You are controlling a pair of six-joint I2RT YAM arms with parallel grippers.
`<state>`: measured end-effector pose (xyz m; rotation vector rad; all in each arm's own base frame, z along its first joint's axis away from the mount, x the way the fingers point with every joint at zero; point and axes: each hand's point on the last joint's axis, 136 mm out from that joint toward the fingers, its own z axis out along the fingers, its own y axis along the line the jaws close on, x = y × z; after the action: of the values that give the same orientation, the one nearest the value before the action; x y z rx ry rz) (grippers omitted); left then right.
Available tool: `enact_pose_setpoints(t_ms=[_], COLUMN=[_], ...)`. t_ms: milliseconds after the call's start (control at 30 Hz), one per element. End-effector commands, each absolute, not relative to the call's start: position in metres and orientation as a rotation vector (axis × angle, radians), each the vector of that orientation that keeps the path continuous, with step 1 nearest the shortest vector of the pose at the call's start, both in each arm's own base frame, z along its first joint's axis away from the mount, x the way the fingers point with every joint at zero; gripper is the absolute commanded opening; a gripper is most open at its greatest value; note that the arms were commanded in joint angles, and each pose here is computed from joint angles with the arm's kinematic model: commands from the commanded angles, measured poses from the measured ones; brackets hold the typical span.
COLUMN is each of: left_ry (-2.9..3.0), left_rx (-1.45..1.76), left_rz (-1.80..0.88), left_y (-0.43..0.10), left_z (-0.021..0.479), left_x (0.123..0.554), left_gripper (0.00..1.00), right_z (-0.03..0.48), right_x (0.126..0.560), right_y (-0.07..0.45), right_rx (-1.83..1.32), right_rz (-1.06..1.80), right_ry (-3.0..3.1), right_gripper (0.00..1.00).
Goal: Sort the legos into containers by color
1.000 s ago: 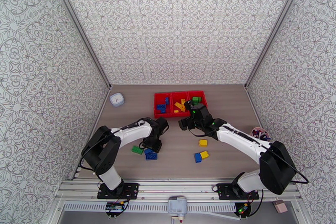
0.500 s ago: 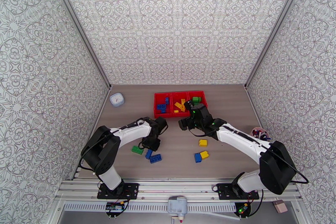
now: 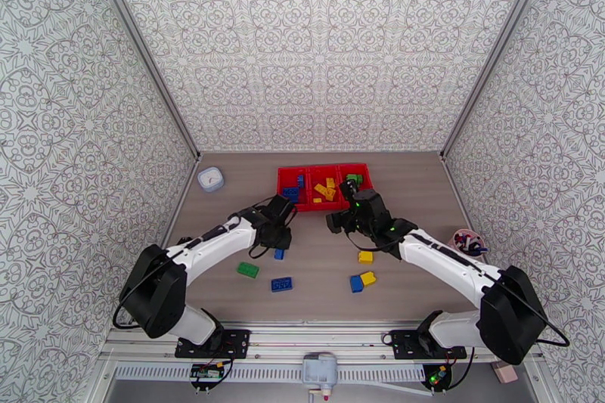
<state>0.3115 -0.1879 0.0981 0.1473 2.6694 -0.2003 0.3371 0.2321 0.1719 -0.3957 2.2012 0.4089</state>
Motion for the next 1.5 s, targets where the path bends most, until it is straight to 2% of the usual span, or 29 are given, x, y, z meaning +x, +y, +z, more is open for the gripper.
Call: enact_pose_setpoints(t_ms=[0,367,733,800,933,1133,1300,1467], left_ry=[2.431,2.313,2.352,2.36,2.351,2.302,2.28,2.284], left_rx=[-0.022,-0.119,-0.109,-0.108,-0.097,-0.096,-0.133,-0.211], left_rz=[-0.304,-0.271,-0.36,-0.368,-0.384,-0.398,-0.384,-0.379], left_y=[-0.196,-0.184,-0.214,-0.217,-0.218,-0.207,-0.186,-0.158], left_z=[0.138,0.162,0.143,0.142,0.15,0.179,0.193,0.192], left_x=[0.367,0.472,0.533,0.536,0.534,0.51,0.475,0.437], left_gripper=[0.18,0.17,0.2,0.25,0.45,0.65,0.8,0.9], right_z=[0.178,0.174,0.17,0.169,0.168,0.166,0.16,0.144], right_x=[0.338,0.337,0.336,0.335,0.333,0.325,0.301,0.251], right_y=[0.229,0.226,0.223,0.223,0.226,0.244,0.279,0.325], right_rx=[-0.347,-0.341,-0.329,-0.336,-0.369,-0.527,-0.797,-1.21], right_rz=[0.428,0.428,0.423,0.42,0.422,0.44,0.459,0.519], right_ry=[2.179,2.188,2.202,2.206,2.218,2.211,2.169,2.073], right_gripper=[0.93,0.93,0.93,0.93,0.93,0.95,0.97,0.99])
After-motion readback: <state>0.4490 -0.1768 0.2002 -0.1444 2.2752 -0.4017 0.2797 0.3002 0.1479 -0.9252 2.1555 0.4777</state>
